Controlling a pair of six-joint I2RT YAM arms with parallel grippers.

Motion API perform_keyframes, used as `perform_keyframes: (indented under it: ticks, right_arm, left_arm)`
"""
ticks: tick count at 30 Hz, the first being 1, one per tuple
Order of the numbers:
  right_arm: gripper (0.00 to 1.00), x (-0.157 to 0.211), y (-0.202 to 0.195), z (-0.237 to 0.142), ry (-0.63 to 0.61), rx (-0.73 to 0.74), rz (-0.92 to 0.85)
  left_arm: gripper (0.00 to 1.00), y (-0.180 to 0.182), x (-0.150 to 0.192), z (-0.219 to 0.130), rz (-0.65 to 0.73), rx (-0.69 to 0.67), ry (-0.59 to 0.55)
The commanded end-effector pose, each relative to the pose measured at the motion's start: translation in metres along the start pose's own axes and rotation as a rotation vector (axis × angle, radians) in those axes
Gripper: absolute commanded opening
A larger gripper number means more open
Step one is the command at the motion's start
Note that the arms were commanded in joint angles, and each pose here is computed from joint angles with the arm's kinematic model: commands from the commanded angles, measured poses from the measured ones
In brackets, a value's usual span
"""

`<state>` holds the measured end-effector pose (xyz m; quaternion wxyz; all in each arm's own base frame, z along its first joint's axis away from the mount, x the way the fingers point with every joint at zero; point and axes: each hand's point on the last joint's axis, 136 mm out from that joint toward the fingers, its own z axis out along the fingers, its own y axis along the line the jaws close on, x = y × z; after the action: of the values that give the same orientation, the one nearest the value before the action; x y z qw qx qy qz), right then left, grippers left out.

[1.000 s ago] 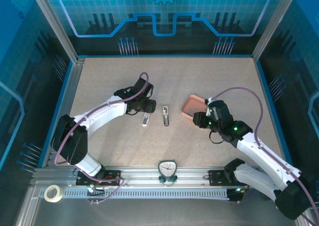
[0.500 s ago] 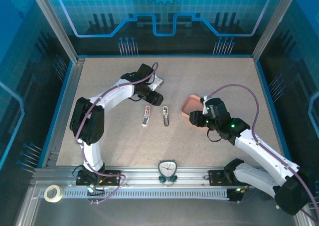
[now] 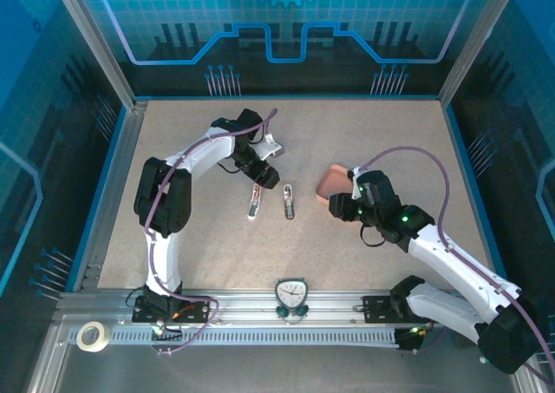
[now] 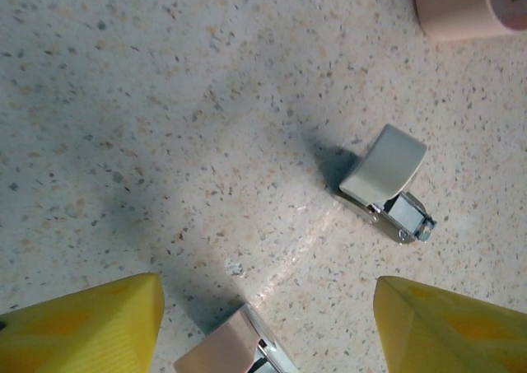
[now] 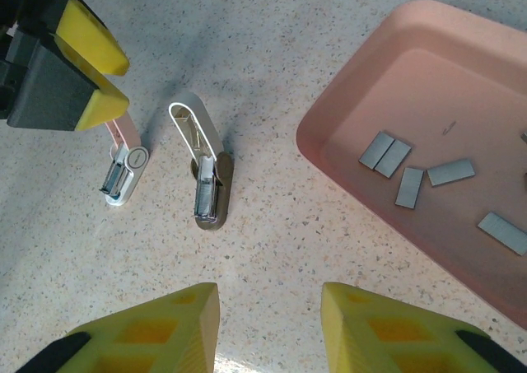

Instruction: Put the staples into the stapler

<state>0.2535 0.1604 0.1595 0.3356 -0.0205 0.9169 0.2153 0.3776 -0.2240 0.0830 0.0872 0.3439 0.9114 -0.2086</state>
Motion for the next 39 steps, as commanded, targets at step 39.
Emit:
perform_keyframes:
  ticks: [39]
  right_arm:
    - [0.37,-0.011,0.007,-0.011,-0.052,-0.019,-0.024]
  left_arm:
    - [0.39,-0.009,0.065,-0.009,-0.058,-0.067,0.082]
